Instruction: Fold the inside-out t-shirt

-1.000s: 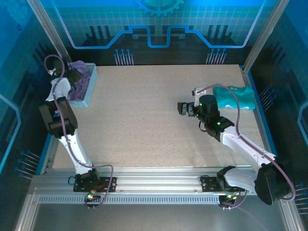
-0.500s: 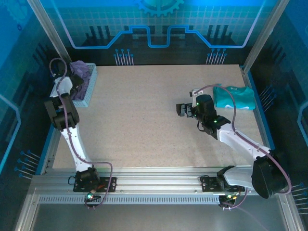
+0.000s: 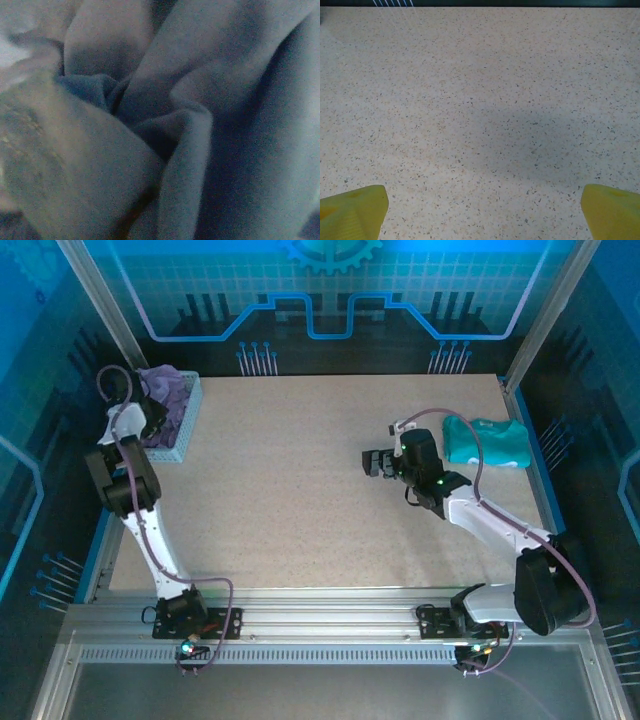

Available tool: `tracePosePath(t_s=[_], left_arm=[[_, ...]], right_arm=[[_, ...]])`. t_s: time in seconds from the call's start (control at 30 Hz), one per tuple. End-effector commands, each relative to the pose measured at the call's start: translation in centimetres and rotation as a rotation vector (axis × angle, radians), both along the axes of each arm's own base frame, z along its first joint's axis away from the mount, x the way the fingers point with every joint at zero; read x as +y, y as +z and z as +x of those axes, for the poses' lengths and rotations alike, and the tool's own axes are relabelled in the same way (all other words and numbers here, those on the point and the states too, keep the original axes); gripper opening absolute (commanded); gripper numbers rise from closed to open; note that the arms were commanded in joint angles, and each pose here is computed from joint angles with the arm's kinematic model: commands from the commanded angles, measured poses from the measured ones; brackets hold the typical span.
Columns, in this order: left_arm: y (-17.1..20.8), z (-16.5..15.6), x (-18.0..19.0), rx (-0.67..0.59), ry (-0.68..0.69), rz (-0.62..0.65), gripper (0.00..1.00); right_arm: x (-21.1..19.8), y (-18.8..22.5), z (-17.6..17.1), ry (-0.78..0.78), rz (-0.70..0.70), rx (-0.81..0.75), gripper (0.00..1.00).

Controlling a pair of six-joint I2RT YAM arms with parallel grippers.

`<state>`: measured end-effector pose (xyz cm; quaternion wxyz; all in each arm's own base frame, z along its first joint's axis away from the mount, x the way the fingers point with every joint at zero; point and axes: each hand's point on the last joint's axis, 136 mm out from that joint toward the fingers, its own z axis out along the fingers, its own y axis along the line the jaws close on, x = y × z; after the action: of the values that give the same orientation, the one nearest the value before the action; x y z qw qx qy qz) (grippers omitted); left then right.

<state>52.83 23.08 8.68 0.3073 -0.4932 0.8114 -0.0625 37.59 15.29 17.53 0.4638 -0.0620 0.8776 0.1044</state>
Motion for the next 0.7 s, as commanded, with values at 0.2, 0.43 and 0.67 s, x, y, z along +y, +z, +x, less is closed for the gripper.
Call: tracePosePath(t_s=[0.2, 0.43, 0.67], left_arm=[[26.6, -3.1, -4.8, -0.639, -0.006, 0.045, 0.0], [42.4, -9.6, -16.4, -0.931, -0.253, 0.205, 0.0], [48.6, -15.0, -27.8, -1.083, -0.498, 0.225, 0.0]], right_arm=[[-0.1, 3.5, -0.9, 0.013, 0.011, -0.046, 1.0], [-2.9, 6.5, -2.6, -0.02, -0.039, -0.069, 1.0], [-4.4, 9.8, -4.0, 0.03, -0.076, -0.057, 1.0]])
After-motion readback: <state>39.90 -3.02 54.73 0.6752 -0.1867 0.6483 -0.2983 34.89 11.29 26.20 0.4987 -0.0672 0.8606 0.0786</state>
